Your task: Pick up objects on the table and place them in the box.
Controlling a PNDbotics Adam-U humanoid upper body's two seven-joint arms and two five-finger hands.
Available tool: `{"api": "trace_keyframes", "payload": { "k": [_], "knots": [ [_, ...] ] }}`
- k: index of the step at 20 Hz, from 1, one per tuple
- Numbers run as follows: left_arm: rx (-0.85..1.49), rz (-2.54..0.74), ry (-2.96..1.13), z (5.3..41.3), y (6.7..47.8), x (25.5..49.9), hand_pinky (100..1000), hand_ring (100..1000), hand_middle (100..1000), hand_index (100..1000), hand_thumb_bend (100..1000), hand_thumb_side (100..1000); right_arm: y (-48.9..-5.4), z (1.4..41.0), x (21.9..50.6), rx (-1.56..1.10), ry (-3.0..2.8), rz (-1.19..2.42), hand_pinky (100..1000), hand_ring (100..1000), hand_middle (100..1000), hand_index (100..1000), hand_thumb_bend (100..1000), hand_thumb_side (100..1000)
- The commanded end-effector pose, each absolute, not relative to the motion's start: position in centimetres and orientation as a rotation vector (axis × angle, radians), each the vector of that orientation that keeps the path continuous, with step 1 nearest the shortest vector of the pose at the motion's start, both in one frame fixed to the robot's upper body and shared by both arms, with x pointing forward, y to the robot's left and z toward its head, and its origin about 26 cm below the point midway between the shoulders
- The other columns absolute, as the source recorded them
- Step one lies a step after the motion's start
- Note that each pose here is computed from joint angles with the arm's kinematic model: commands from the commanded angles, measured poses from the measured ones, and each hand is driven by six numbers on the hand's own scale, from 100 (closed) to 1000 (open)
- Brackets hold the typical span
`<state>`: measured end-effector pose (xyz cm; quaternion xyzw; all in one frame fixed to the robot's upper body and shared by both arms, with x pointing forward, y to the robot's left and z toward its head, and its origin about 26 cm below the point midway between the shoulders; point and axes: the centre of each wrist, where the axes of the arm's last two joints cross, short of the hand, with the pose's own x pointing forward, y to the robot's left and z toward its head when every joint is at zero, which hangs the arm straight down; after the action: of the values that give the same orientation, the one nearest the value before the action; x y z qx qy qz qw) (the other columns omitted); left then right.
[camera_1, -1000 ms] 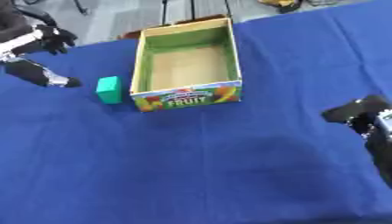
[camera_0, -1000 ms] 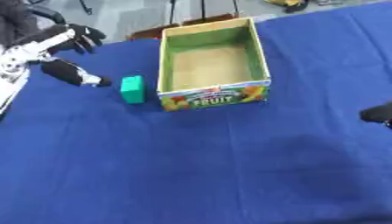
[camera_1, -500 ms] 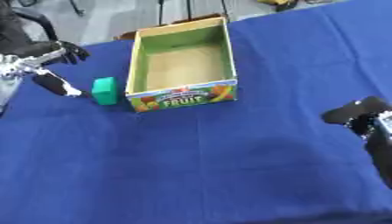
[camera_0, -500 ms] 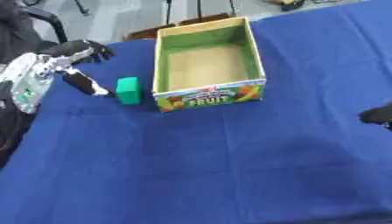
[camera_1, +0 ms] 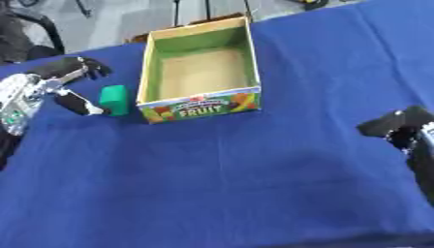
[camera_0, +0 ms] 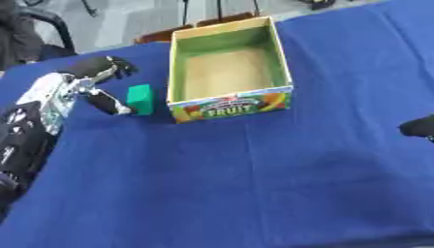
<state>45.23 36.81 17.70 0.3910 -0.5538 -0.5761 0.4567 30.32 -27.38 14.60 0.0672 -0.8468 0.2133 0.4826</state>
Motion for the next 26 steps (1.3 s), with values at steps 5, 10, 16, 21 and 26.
{"api": "trace_keyframes", "payload": {
  "k": [5, 10, 16, 21, 26],
  "knots": [
    [0.939, -1.43, -1.373, 18.8, 36.5, 45.5, 735, 684, 702, 868, 575, 279, -27.6, 15.5, 30.3, 0.149, -2.087, 0.55, 746, 687, 512, 547, 100, 887],
    [0.916, -1.447, -1.36, 18.2, 36.0, 45.6, 700, 649, 657, 828, 567, 278, -27.5, 15.5, 30.3, 0.149, -2.089, 0.552, 746, 688, 512, 547, 100, 888],
    [0.929, -1.459, -1.327, 17.6, 35.9, 45.5, 565, 521, 538, 703, 540, 241, -27.5, 15.5, 30.3, 0.149, -2.089, 0.552, 746, 688, 512, 547, 100, 891],
    [0.953, -1.438, -1.33, 17.2, 36.0, 45.5, 359, 352, 368, 514, 487, 191, -27.5, 15.5, 30.3, 0.147, -2.087, 0.551, 747, 688, 512, 547, 100, 892],
    [0.989, -1.361, -1.396, 17.1, 36.0, 45.5, 145, 158, 166, 315, 511, 157, -27.5, 15.5, 30.4, 0.147, -2.087, 0.549, 747, 688, 512, 547, 100, 890]
  ]
}}
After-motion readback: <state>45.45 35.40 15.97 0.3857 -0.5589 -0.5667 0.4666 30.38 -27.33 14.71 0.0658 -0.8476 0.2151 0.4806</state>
